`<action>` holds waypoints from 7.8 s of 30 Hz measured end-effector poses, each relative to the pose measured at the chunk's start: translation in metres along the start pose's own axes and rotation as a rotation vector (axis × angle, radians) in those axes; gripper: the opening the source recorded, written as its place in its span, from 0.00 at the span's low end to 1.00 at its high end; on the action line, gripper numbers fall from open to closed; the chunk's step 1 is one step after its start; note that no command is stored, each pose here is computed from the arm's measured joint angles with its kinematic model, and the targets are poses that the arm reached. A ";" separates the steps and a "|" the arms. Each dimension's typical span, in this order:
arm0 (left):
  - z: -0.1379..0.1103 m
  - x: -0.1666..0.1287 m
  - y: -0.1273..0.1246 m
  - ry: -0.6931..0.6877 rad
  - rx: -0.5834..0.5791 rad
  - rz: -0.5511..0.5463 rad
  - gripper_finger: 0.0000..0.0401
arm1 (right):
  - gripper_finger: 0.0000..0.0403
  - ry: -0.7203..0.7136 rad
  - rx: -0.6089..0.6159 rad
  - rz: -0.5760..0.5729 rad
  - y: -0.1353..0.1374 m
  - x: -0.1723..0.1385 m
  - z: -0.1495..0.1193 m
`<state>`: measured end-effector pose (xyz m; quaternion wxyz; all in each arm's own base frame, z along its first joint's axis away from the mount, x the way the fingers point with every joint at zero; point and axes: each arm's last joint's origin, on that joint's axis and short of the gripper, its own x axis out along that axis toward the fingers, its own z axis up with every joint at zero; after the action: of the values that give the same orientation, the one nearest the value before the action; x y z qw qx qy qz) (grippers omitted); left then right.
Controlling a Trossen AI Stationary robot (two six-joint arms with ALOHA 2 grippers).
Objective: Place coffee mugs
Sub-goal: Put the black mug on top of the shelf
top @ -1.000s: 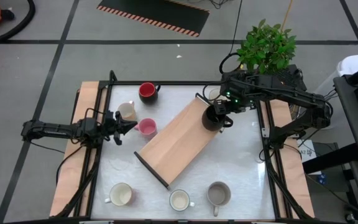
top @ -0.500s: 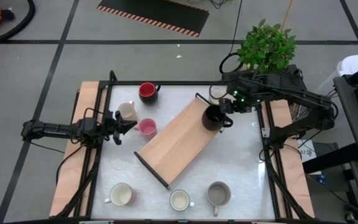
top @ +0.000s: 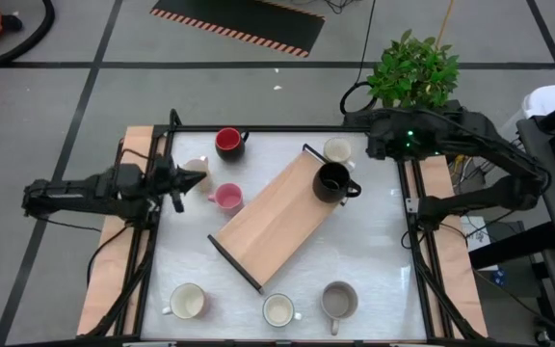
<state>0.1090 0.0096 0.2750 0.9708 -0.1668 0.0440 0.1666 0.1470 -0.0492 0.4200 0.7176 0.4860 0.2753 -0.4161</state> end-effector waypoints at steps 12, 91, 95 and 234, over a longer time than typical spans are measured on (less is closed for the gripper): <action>0.072 0.056 -0.015 0.196 0.332 0.189 0.00 | 0.53 -0.064 0.005 -0.006 0.000 -0.002 0.001; 0.025 0.227 0.128 1.338 0.565 0.203 0.63 | 0.53 -0.097 0.035 0.024 0.009 0.036 -0.004; 0.015 0.233 0.133 1.380 0.563 0.207 0.55 | 0.53 -0.103 0.033 0.040 0.010 0.035 -0.003; 0.132 0.202 -0.099 0.749 0.531 -0.110 0.32 | 0.53 -0.214 -0.031 0.127 -0.005 0.004 -0.003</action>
<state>0.3363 0.0290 0.4011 0.9046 0.0367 0.4239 0.0260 0.1448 -0.0490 0.4131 0.7752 0.4441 0.1723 -0.4150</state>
